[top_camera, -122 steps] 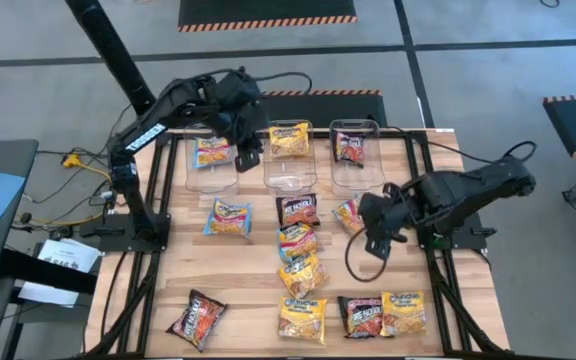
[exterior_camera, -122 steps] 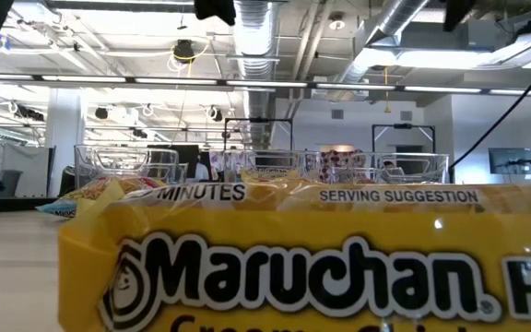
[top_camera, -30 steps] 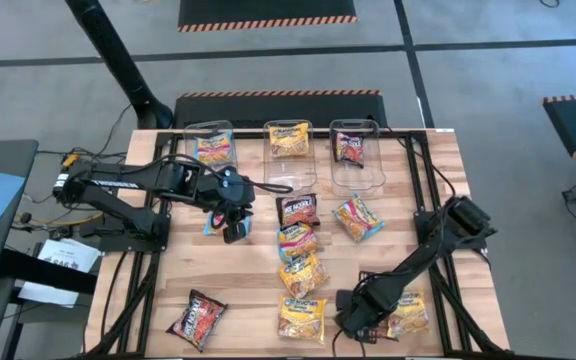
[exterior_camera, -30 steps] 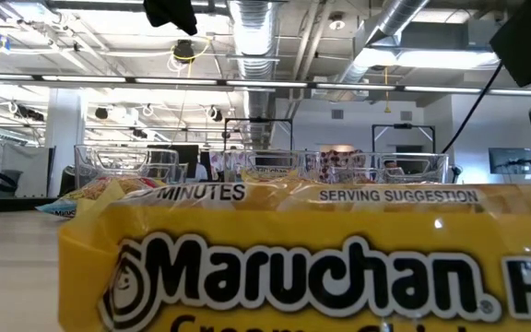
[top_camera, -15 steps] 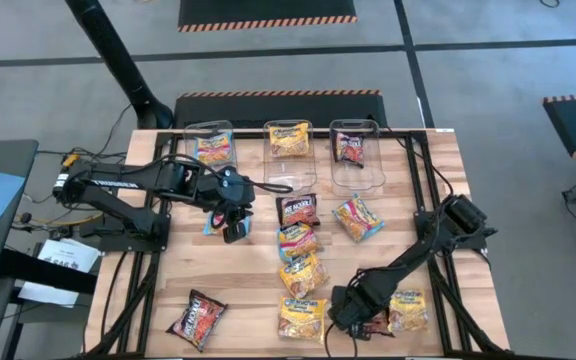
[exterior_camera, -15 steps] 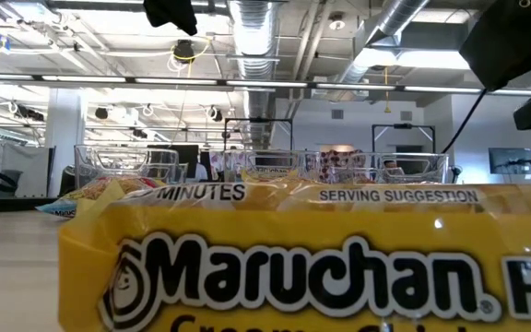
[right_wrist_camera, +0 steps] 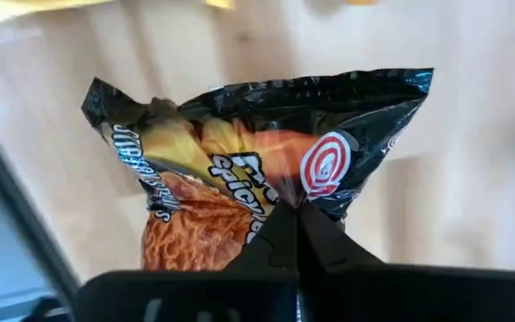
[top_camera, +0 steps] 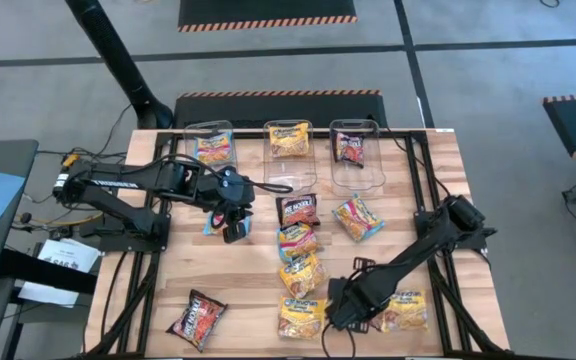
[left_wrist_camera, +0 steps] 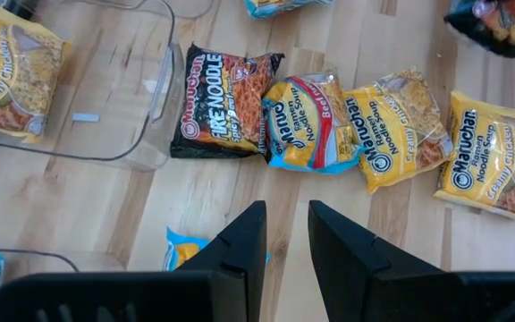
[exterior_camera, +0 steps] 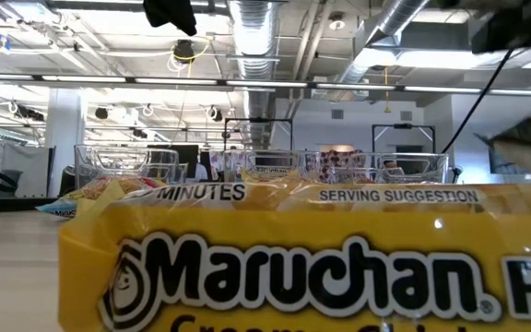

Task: Sort Maruchan noodles
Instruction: Put the black noodle pack into the right transparent bin

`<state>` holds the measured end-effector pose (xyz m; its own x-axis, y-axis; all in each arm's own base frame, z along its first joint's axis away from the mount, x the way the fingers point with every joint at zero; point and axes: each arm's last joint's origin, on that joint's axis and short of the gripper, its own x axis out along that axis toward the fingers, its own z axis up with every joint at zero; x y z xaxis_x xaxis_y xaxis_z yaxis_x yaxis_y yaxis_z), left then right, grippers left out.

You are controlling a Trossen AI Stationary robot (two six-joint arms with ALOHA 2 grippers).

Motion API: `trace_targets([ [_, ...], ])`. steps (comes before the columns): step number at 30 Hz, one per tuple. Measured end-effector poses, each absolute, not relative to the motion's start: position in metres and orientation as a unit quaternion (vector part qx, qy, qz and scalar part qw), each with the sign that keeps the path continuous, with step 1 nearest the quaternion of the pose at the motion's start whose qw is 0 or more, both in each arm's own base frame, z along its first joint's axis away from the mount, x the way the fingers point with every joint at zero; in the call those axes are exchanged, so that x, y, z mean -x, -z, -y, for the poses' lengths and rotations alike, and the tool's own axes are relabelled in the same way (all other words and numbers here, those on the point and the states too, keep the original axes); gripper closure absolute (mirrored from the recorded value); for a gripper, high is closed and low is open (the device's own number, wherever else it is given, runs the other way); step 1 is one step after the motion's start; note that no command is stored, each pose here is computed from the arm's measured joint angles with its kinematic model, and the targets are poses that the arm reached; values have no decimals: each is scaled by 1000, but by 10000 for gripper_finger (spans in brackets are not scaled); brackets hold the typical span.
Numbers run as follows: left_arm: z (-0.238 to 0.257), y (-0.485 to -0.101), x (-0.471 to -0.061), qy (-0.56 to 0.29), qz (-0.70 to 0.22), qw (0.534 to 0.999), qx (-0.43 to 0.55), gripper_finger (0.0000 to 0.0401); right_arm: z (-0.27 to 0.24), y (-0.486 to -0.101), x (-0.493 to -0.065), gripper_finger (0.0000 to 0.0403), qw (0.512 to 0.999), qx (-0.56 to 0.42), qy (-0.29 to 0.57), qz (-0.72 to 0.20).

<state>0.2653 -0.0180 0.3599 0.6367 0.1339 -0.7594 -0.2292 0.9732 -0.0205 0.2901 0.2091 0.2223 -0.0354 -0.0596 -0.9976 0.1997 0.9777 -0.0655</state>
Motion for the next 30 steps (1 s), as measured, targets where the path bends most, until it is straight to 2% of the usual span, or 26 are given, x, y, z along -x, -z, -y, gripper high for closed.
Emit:
trace_targets([
  [8,18,-359,-264,-98,-423,899,48,328,-187,-259,-289,399,684,33,178,-707],
  [12,18,-357,-261,-96,-439,892,39,328,-173,-277,-294,399,719,64,180,-668],
  [23,17,-355,-259,-107,-448,886,56,328,-93,-333,-291,398,767,124,255,-576],
  [30,17,-355,-259,-107,-448,886,57,328,-30,-358,-285,398,747,176,322,-555],
])
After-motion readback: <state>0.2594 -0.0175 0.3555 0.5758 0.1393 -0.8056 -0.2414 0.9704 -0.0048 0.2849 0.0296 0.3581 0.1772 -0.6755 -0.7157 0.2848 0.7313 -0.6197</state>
